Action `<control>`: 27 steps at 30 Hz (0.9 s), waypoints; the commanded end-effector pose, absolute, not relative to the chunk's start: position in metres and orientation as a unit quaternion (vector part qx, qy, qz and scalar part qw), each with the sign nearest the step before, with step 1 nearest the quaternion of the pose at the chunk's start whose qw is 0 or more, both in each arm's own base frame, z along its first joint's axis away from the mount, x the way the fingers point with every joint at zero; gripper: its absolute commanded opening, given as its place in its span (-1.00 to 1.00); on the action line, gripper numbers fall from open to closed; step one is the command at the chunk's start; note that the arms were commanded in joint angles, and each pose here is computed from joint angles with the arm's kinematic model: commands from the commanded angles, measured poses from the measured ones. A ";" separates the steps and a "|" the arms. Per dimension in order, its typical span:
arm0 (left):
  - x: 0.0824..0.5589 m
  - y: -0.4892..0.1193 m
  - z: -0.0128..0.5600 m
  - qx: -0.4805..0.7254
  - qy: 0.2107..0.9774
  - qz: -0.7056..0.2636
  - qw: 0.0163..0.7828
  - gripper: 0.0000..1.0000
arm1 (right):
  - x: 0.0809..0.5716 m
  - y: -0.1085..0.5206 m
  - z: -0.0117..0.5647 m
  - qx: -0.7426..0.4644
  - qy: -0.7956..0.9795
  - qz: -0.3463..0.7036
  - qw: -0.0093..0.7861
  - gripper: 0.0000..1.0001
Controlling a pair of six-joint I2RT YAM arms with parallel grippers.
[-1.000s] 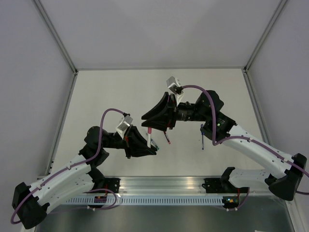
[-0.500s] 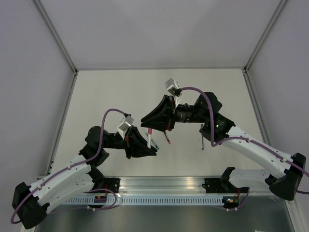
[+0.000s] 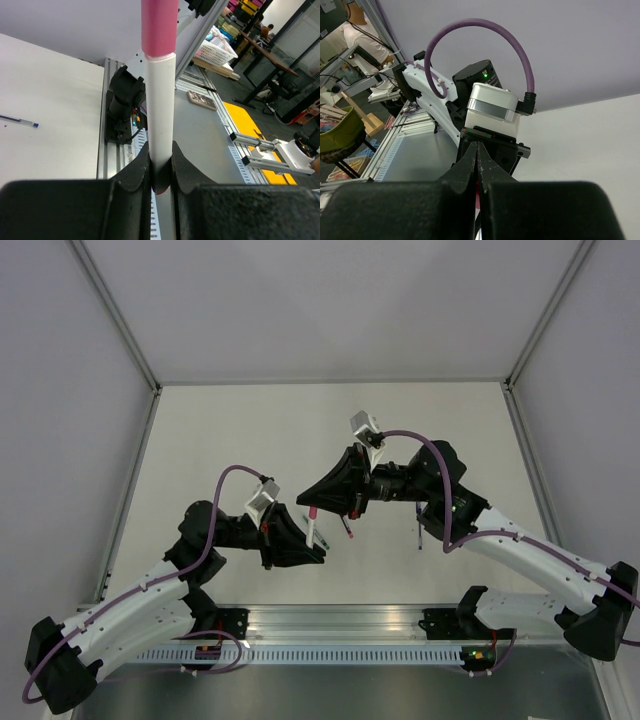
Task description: Insert the pens into the pen caps
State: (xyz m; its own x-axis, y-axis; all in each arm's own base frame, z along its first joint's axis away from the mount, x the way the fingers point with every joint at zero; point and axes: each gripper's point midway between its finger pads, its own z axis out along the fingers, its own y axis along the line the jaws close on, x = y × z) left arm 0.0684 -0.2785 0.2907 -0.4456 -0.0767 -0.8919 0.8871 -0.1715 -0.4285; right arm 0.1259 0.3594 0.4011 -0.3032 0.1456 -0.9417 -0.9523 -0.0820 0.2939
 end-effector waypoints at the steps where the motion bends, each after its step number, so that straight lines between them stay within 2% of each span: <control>1: 0.072 -0.276 0.325 0.377 0.486 -0.666 0.422 -0.95 | 0.110 0.358 0.390 -0.402 0.510 0.638 0.413 -0.99; 8: 0.064 -0.276 0.339 0.388 0.466 -0.683 0.408 -0.95 | 0.098 0.359 0.381 -0.414 0.504 0.655 0.381 -1.00; 20: 0.059 -0.268 0.351 0.400 0.466 -0.664 0.427 -0.95 | 0.091 0.360 0.354 -0.419 0.553 0.650 0.310 -1.00; 27: 0.064 -0.267 0.362 0.392 0.465 -0.658 0.444 -0.95 | 0.093 0.363 0.341 -0.413 0.572 0.642 0.301 -1.00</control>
